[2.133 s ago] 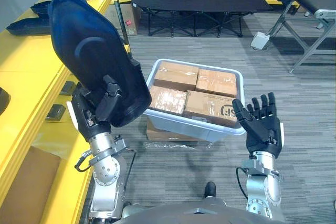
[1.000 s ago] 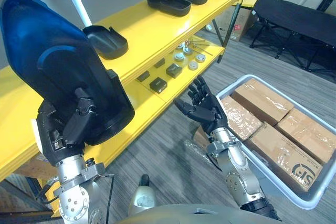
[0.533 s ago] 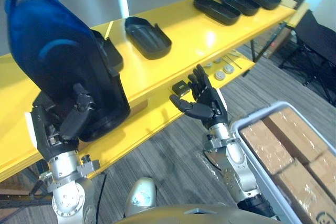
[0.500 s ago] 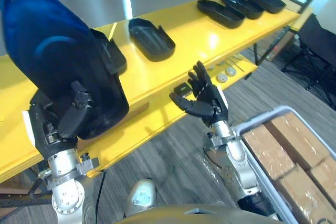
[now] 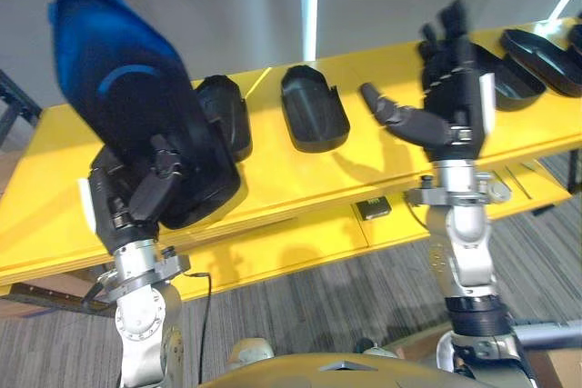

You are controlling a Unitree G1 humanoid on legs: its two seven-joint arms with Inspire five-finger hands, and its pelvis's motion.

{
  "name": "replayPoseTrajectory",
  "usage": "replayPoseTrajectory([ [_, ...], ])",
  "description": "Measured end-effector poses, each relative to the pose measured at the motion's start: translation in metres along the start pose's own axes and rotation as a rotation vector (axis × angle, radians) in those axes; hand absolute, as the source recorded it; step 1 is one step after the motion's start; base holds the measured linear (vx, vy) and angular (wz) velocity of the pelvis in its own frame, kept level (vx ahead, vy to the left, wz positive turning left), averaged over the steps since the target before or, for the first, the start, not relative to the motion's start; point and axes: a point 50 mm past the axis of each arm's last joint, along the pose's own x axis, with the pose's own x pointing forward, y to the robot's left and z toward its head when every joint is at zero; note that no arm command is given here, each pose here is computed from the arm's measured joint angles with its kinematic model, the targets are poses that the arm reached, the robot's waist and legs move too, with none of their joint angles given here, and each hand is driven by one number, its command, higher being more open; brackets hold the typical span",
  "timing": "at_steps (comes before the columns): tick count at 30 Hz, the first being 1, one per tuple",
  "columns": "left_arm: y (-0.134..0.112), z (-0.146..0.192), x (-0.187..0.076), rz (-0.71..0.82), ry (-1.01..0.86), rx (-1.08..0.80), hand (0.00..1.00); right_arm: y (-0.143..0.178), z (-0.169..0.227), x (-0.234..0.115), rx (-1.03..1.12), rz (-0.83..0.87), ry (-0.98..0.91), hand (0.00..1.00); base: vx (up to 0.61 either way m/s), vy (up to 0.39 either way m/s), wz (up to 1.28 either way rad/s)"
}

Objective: Walk over and take three plastic housings, then place them on the shelf

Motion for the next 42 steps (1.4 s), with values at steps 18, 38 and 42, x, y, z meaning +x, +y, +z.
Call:
replayPoseTrajectory([
  [18,-0.017,0.012,-0.004,-0.029,-0.046,0.016,0.00,0.026,-0.008,-0.030,0.324,0.010,0.068,1.00,-0.05,0.076,0.34],
  [38,-0.051,0.026,0.019,-0.247,-0.147,-0.146,0.00,0.022,-0.031,-0.046,0.243,-0.119,0.179,1.00,0.04,0.134,0.10],
  [42,-0.044,0.016,0.009,-0.192,-0.075,-0.138,0.00,0.024,-0.030,-0.045,0.245,-0.083,0.172,1.00,-0.02,-0.046,-0.36],
])
